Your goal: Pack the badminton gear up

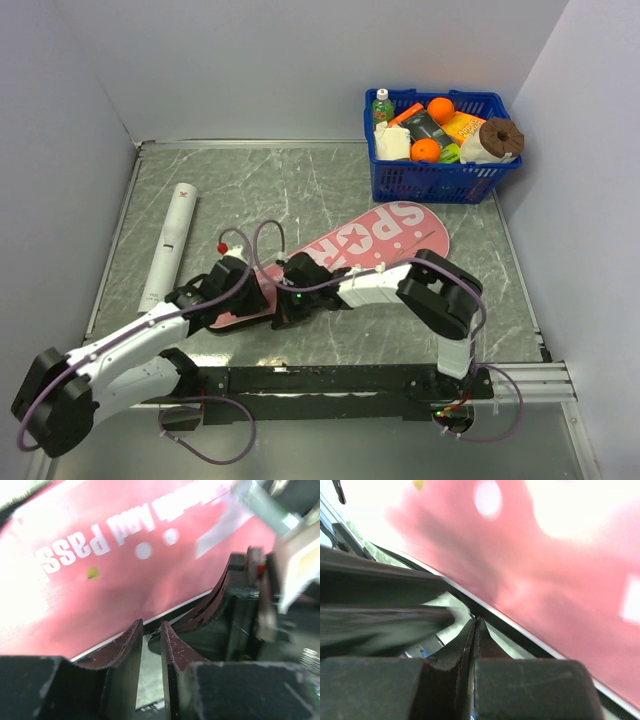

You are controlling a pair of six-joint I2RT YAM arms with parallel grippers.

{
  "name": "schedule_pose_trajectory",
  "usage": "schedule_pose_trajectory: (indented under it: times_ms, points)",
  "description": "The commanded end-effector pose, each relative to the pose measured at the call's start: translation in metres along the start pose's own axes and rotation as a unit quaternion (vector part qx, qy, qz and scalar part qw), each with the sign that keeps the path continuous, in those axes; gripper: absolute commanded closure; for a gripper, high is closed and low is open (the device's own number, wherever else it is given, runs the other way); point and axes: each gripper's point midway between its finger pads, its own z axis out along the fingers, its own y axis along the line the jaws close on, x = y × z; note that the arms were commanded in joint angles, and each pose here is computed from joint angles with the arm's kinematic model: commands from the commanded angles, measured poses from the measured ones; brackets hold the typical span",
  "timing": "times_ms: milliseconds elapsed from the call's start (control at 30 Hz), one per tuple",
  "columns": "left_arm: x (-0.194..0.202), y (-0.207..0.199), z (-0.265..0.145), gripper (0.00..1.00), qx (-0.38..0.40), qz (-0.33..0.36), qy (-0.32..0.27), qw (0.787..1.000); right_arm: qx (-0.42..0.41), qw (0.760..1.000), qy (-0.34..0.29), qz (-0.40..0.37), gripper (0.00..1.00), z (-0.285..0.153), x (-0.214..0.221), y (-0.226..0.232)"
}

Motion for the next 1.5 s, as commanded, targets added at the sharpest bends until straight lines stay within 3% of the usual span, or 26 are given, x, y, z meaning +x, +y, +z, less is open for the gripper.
schedule_pose_trajectory:
  times_ms: [0, 233, 433, 700, 967, 1133, 1300, 1467]
  points:
    - [-0.033, -0.024, -0.031, 0.73, 0.019, -0.016, -0.047, 0.999, 0.001, 0.998, -0.069, 0.007, 1.0, -0.027, -0.012, 0.005]
    - [-0.024, -0.019, -0.045, 0.74, 0.011, -0.043, -0.046, 0.998, 0.071, 0.986, -0.141, 0.057, 1.0, -0.053, -0.005, -0.041]
    - [-0.012, 0.005, -0.037, 0.75, -0.051, -0.082, -0.042, 0.994, 0.105, 0.969, -0.2, 0.101, 1.0, -0.078, -0.018, -0.085]
    - [-0.027, 0.036, -0.052, 0.69, -0.132, -0.138, -0.102, 0.976, 0.11, 0.963, -0.223, 0.107, 1.0, -0.107, -0.024, -0.119]
    - [-0.04, 0.079, -0.06, 0.58, -0.259, -0.159, -0.158, 0.94, 0.088, 0.968, -0.219, 0.081, 1.0, -0.115, -0.022, -0.115]
    - [-0.058, 0.097, -0.064, 0.58, -0.295, -0.179, -0.176, 0.922, 0.073, 0.972, -0.214, 0.07, 1.0, -0.115, -0.021, -0.109]
    - [-0.067, 0.112, -0.056, 0.58, -0.299, -0.197, -0.175, 0.917, 0.061, 0.974, -0.208, 0.065, 1.0, -0.114, -0.018, -0.107]
    - [-0.064, 0.119, -0.035, 0.58, -0.296, -0.187, -0.148, 0.925, 0.058, 0.974, -0.211, 0.063, 1.0, -0.115, -0.018, -0.108]
